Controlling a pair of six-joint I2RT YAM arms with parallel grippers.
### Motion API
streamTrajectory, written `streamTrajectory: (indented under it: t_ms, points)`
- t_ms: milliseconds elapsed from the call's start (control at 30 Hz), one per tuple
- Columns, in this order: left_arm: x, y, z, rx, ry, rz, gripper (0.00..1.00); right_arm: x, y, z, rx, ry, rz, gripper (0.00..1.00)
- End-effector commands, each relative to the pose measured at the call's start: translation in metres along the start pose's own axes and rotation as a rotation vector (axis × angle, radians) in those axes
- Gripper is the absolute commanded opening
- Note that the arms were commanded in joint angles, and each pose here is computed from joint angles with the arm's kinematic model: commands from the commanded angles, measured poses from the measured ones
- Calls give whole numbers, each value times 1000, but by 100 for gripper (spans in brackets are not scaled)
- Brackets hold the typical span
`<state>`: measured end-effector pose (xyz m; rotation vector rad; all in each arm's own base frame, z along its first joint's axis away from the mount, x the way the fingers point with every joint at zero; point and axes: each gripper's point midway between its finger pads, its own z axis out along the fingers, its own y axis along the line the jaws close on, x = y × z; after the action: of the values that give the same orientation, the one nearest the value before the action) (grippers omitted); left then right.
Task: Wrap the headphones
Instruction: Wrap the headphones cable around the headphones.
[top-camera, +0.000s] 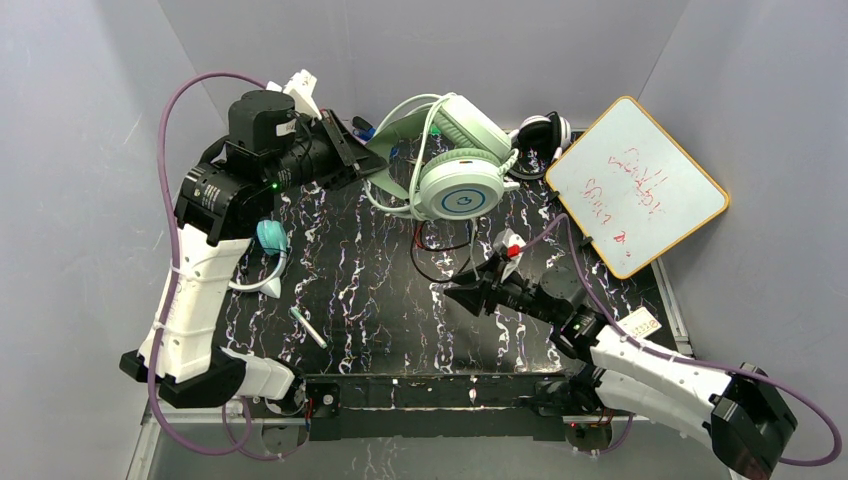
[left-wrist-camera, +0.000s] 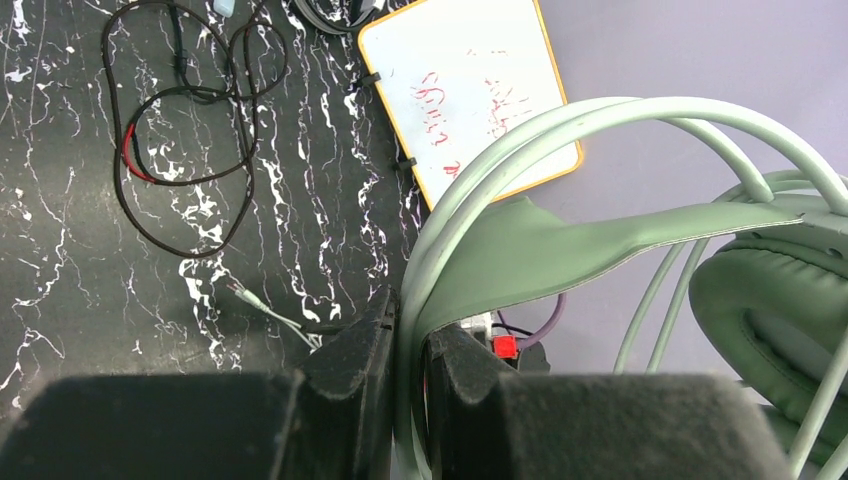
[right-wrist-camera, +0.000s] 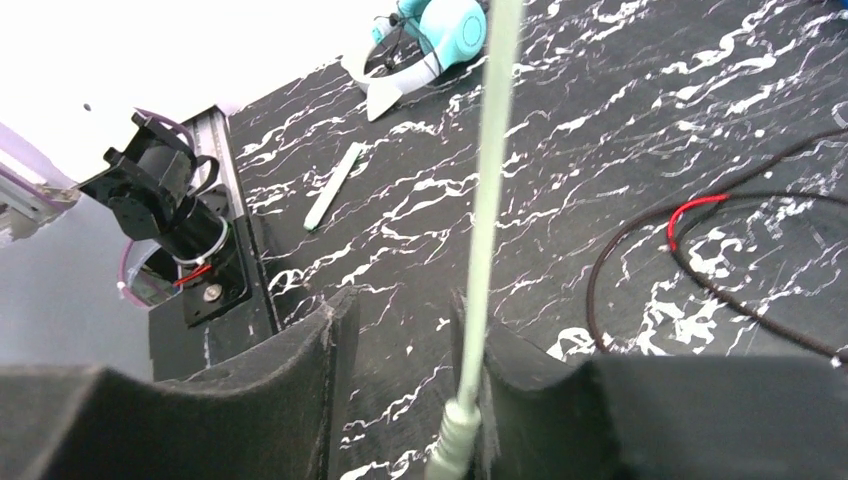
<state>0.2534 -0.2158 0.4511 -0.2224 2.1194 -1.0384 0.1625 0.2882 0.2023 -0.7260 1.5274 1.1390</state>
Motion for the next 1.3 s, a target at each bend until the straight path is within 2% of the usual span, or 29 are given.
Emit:
streamTrajectory:
  t_ms: [0,167,200,233,367,600,800,900,1000,1100,1133,1167,1233,1267]
  points:
    - [-22,-36,-23,128,-91,-26,0,8,4,-7,-8,9,28,45]
    - [-22,-32,-23,112,-98,-25,0,13,6,-12,-9,28,40,44]
    - [-22,-32,-24,112,-99,-24,0,14,6,-13,-6,31,41,39]
    - [-22,-32,-24,111,-102,-24,0,14,6,-15,-4,32,41,29]
    - [-23,-31,-22,110,-104,-23,0,14,5,-18,6,23,46,18]
    - [-21,-22,-17,77,-104,-21,0,14,8,-20,-6,35,54,34]
    - [-22,-23,-16,82,-110,-15,0,18,10,-24,-9,44,71,34]
    - [-23,-22,-16,75,-115,-8,0,19,10,-26,-7,43,71,38]
    - [-23,-21,-16,73,-114,-7,0,19,11,-27,-9,45,66,33]
    - [-22,-20,-15,69,-112,-6,0,18,11,-28,-8,49,63,46]
    - [-22,-20,-15,69,-112,-5,0,18,12,-28,-10,51,61,47]
    - [-22,-20,-15,71,-111,-5,0,17,12,-28,-13,50,58,41]
    - [-22,-21,-16,74,-112,-5,0,16,12,-28,-10,52,55,15]
    - [-22,-20,-15,72,-111,-6,0,16,12,-28,-6,53,56,9]
